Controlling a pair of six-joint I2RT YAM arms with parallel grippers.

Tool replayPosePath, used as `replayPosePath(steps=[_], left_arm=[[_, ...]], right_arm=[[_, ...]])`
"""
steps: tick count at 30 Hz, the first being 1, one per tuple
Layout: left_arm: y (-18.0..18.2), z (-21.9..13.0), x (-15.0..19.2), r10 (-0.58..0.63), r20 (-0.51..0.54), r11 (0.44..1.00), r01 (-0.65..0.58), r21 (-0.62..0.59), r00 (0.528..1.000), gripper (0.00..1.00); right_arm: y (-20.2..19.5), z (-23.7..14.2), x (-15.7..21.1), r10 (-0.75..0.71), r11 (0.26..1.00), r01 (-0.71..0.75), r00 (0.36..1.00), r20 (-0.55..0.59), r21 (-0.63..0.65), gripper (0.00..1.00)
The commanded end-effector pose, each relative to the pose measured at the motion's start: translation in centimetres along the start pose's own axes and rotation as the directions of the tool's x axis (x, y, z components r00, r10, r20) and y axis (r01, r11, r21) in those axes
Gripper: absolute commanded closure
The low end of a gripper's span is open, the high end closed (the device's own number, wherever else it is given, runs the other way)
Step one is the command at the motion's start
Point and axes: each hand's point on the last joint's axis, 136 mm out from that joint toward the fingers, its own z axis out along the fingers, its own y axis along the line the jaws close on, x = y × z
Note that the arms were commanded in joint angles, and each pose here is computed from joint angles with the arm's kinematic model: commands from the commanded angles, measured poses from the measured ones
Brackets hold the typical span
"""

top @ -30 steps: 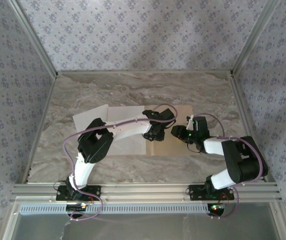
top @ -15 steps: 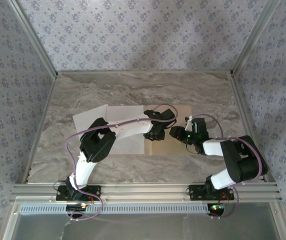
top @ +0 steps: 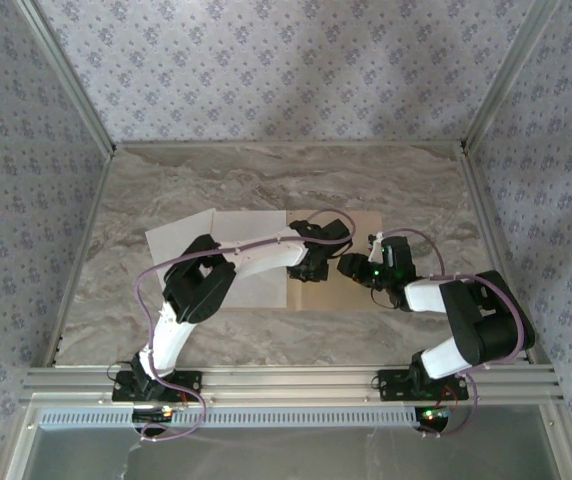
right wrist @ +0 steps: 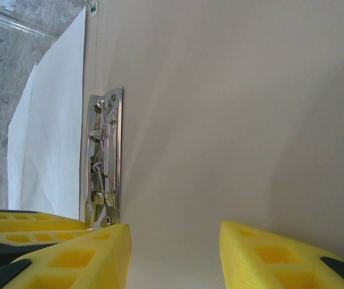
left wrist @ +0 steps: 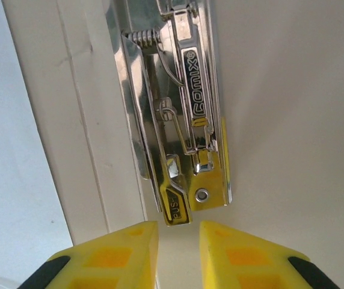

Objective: Put the files into the folder

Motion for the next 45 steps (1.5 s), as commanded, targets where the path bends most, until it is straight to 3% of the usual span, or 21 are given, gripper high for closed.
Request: replayPosePath(steps=[1, 13, 19, 25, 45], left_arm=[[0.7, -0.4, -0.9, -0.021, 0.016, 0.999, 0.021, -0.028, 1.0, 0.74], [0.9, -0.6, -1.2, -0.029, 0.022, 0.999, 0.03, -0.023, 0.999, 0.76], [0.9, -0.8, -1.4, -0.032, 0.027, 0.999, 0.033, -0.025, 0.999, 0.71], [1.0, -0.9, -1.4, -0.036, 0.026, 0.999, 0.037, -0.031, 0.999, 0.8], [1.4, 0.1, -0.8, -0.036, 0.002, 0.998, 0.036, -0.053, 0.999, 0.84]], right_arm=[[-2.2, 0.0, 3.6, 0.072, 0.995, -0.065, 0.992, -0.103, 0.071, 0.55], [-2.1, 0.0, 4.0, 0.071, 0.996, -0.064, 0.992, -0.108, 0.067, 0.55], [-2.0, 0.1, 4.0, 0.07, 0.996, -0.063, 0.991, -0.111, 0.064, 0.55], [-2.0, 0.1, 4.1, 0.07, 0.996, -0.063, 0.991, -0.113, 0.066, 0.55], [-2.1, 0.1, 4.3, 0.075, 0.995, -0.067, 0.99, -0.117, 0.067, 0.55]])
